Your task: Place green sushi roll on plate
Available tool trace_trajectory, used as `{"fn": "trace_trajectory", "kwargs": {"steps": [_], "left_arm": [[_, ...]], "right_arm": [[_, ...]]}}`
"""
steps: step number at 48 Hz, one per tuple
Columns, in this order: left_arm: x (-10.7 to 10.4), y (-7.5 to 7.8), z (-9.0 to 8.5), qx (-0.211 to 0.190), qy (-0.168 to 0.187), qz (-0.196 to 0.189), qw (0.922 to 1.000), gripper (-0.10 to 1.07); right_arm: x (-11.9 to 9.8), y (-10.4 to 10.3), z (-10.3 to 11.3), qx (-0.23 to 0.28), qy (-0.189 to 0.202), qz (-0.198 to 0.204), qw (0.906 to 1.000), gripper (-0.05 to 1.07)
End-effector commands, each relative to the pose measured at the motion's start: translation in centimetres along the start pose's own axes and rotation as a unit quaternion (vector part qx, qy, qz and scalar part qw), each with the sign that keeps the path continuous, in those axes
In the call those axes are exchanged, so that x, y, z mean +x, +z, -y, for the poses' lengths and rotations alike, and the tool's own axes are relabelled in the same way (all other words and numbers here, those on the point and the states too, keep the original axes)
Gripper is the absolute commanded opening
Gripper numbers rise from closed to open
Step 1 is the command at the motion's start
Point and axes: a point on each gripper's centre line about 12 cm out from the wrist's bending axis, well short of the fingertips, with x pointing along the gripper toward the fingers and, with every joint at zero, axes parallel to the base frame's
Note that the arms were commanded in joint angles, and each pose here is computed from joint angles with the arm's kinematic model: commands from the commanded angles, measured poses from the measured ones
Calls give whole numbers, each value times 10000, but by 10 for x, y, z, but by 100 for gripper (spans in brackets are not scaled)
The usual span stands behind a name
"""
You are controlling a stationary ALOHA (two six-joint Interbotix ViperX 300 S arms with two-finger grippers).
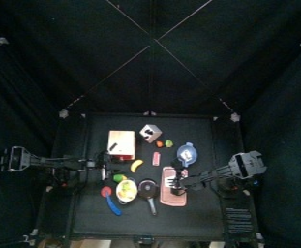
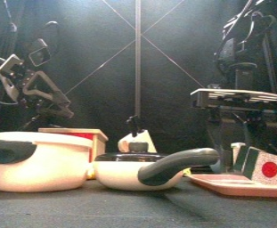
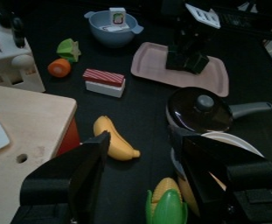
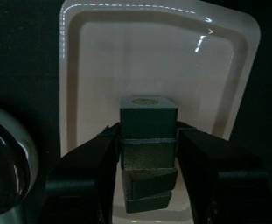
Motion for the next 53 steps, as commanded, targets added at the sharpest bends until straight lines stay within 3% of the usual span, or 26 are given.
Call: {"fn": "trace_trajectory", "kwargs": {"steps": [1,18,37,53], "left_arm": [[2,5,1,-3,-11,84,10000,92],[2,5,1,3,-14,76,10000,92],[2,5,1,3,-14,76,10000,92],[2,5,1,-4,-10,76,10000,92]], "right_arm": [[-7,3,-4,-18,134,35,9999,61],[-4,6,-4,-58,118,178,9998,64],[-3,7,-8,53,128,150,9998,101],[-7,9,-11,-38,203,206,9996,103]]}}
